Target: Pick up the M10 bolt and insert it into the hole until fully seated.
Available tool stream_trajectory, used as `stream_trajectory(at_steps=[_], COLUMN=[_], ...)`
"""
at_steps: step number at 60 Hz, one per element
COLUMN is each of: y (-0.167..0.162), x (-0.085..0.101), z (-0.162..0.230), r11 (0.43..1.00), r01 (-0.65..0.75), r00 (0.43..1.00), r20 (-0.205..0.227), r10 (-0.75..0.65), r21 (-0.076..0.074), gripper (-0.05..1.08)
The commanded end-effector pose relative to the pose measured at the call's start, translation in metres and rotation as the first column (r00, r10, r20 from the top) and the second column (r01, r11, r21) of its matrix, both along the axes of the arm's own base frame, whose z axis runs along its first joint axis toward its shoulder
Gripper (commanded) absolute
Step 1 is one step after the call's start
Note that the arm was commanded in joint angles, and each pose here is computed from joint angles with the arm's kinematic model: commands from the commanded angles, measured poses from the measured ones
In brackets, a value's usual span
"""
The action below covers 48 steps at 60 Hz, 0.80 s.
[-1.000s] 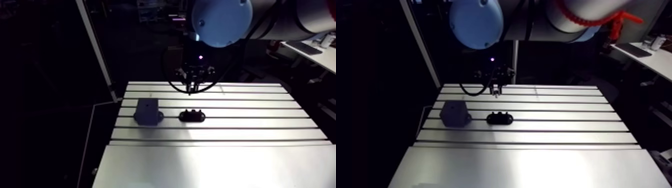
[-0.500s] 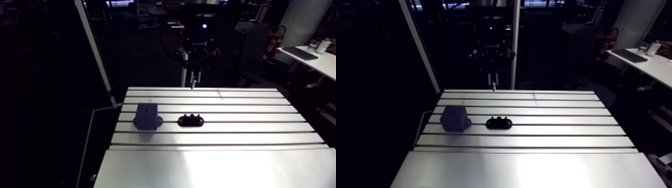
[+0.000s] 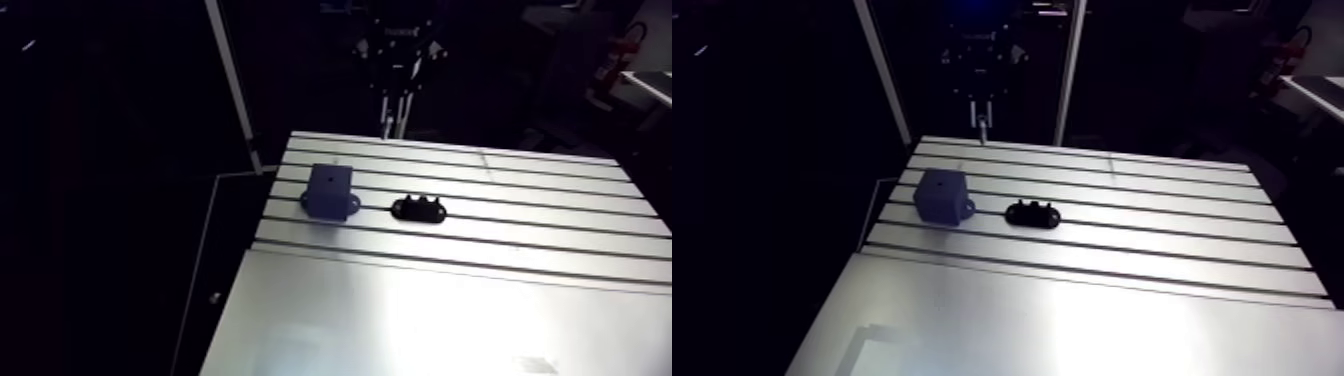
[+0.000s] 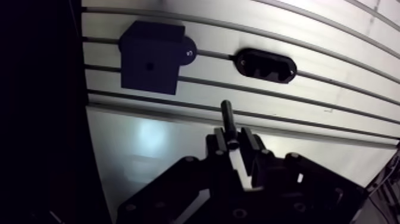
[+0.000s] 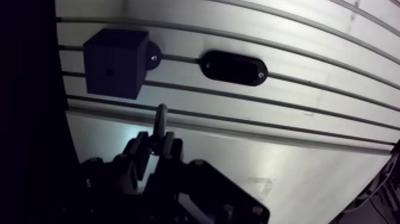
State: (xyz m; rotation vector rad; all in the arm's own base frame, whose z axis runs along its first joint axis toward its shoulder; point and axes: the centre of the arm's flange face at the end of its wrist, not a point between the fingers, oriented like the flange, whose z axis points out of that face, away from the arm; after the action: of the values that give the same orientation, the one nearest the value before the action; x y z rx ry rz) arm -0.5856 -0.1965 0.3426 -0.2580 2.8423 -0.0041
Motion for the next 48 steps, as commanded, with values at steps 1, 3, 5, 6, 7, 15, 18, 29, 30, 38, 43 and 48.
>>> stream_trajectory(at_steps=[1, 3, 5, 6, 7, 15, 18, 29, 30, 38, 43, 48], y=[-0.034, -0.039, -0.041, -0.041, -0.042, -0.048, -0.050, -0.066, -0.068, -0.072, -0.078, -0.080], x=[-0.023, -0.026, -0.027, -0.027, -0.028, -0.030, -0.030, -0.024, -0.024, -0.024, -0.022, -0.024], z=[0.001, 0.005, 0.006, 0.006, 0.005, 0.001, -0.001, -0.010, -0.012, -0.012, -0.015, -0.025], r11=[0.998, 0.996, 0.996, 0.996, 0.995, 0.993, 0.993, 0.989, 0.989, 0.988, 0.986, 0.986], r01=[-0.070, -0.087, -0.093, -0.093, -0.100, -0.117, -0.119, -0.145, -0.148, -0.155, -0.167, -0.169], r00=[0.997, 0.995, 0.993, 0.993, 0.991, 0.988, 0.987, 0.980, 0.979, 0.979, 0.976, 0.974], r20=[0.042, 0.056, 0.068, 0.068, 0.084, 0.107, 0.110, 0.140, 0.142, 0.138, 0.143, 0.158], r10=[0.070, 0.086, 0.093, 0.093, 0.099, 0.116, 0.118, 0.143, 0.146, 0.152, 0.163, 0.165], r21=[0.004, 0.004, 0.004, 0.004, 0.005, 0.007, 0.006, 0.008, 0.008, 0.009, 0.012, 0.013], gripper=[1.08, 1.08, 1.08, 1.08, 1.08, 1.08, 1.08, 1.08, 1.08, 1.08, 1.08, 1.08])
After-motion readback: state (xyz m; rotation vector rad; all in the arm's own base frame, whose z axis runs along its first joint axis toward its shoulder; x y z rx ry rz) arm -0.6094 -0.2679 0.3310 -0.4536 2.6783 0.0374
